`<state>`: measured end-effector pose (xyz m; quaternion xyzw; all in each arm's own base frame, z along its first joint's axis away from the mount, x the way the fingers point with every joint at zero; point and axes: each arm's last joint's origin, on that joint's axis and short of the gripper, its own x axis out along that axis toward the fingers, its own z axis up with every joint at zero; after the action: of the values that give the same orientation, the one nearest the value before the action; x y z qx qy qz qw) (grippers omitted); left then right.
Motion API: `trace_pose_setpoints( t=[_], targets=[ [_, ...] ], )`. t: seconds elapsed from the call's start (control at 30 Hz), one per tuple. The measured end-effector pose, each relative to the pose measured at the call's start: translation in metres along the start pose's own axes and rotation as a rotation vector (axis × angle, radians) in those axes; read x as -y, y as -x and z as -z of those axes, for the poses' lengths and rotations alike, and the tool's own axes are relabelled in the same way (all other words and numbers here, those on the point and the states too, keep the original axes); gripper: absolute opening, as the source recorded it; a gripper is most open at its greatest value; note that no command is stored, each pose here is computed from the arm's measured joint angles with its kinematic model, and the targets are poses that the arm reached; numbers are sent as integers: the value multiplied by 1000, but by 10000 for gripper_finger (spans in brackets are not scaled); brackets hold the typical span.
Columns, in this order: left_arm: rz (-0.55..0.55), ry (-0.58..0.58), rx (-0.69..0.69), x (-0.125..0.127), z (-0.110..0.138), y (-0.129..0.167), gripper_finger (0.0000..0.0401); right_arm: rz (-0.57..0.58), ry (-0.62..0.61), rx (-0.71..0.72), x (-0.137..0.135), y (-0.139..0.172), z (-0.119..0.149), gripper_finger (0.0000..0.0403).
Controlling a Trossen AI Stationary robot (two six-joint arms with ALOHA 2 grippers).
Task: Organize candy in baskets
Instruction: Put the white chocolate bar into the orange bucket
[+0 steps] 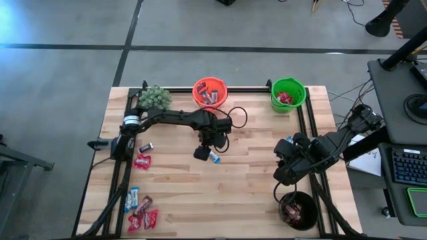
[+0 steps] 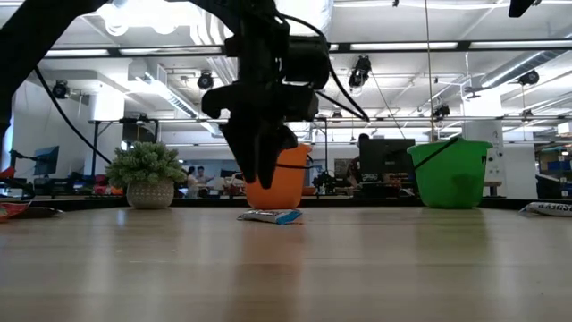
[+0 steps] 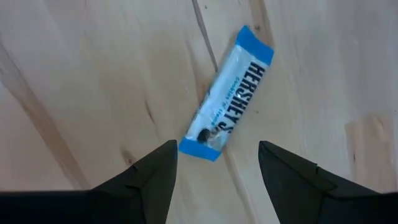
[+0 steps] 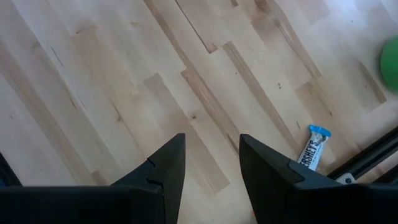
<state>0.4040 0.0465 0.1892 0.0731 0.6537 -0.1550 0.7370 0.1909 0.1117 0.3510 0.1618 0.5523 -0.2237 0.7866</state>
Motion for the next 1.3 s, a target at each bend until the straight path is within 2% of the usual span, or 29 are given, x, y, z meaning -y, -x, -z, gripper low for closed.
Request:
trace_pose_setpoints(
  t=[0.27,0.67,1.07,1.17,1.3],
  targets=[
    [0,-56,58,2,-6,-2,207,0,-27,0,0,0,0,140],
    [63,-89,-6,8,-11,-34,207,-11,-58,-22,0,0,1,137],
    [45,-60,-46,2,-12,-52,205,-15,-76,-22,-1,0,0,139],
    [47,-38,-52,2,-12,-55,189,-16,-75,-22,-1,0,0,134],
    [38,-30,-52,1,-12,-55,135,-16,-75,-22,-1,0,0,130]
  ],
)
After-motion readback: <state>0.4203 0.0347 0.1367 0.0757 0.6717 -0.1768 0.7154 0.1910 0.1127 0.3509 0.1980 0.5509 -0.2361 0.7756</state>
